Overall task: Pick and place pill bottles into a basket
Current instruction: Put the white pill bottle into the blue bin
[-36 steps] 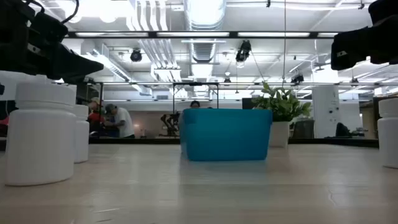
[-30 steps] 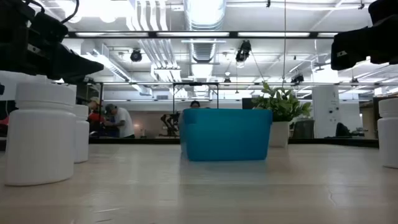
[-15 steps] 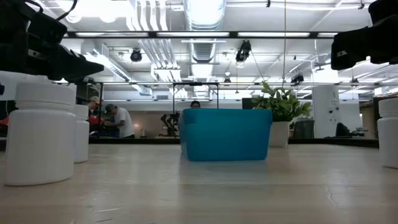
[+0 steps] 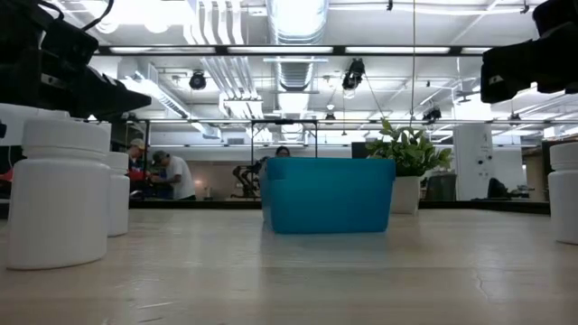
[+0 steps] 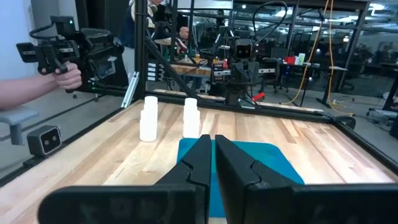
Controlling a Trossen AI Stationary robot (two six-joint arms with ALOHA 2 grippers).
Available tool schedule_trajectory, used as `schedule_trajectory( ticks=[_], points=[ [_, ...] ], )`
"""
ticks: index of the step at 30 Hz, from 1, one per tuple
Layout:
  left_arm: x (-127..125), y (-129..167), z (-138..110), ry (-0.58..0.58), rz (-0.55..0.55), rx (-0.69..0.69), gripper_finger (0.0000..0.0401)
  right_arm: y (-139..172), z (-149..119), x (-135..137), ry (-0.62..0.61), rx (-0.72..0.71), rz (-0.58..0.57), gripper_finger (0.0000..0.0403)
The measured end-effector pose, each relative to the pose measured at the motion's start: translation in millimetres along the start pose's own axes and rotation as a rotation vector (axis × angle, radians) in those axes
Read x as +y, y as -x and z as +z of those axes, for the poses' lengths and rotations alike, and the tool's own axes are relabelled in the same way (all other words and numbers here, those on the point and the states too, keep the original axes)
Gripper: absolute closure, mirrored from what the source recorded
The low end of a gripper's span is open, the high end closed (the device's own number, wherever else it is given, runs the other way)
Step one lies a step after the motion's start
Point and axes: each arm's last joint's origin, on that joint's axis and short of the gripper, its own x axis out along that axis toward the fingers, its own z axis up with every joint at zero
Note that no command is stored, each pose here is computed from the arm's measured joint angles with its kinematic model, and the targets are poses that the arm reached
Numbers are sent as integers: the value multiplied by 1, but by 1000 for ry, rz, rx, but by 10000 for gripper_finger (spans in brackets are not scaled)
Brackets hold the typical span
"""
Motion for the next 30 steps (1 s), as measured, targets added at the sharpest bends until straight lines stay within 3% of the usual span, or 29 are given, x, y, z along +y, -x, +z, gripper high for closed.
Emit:
schedule_trajectory(
  ticks=[18,30],
  points=[
    [5,5,32,37,41,-319,401,5,30,-1,27,-315,-9,390],
    [8,13,48,133,39,-507,401,20,59,1,217,-670,19,390]
  ],
)
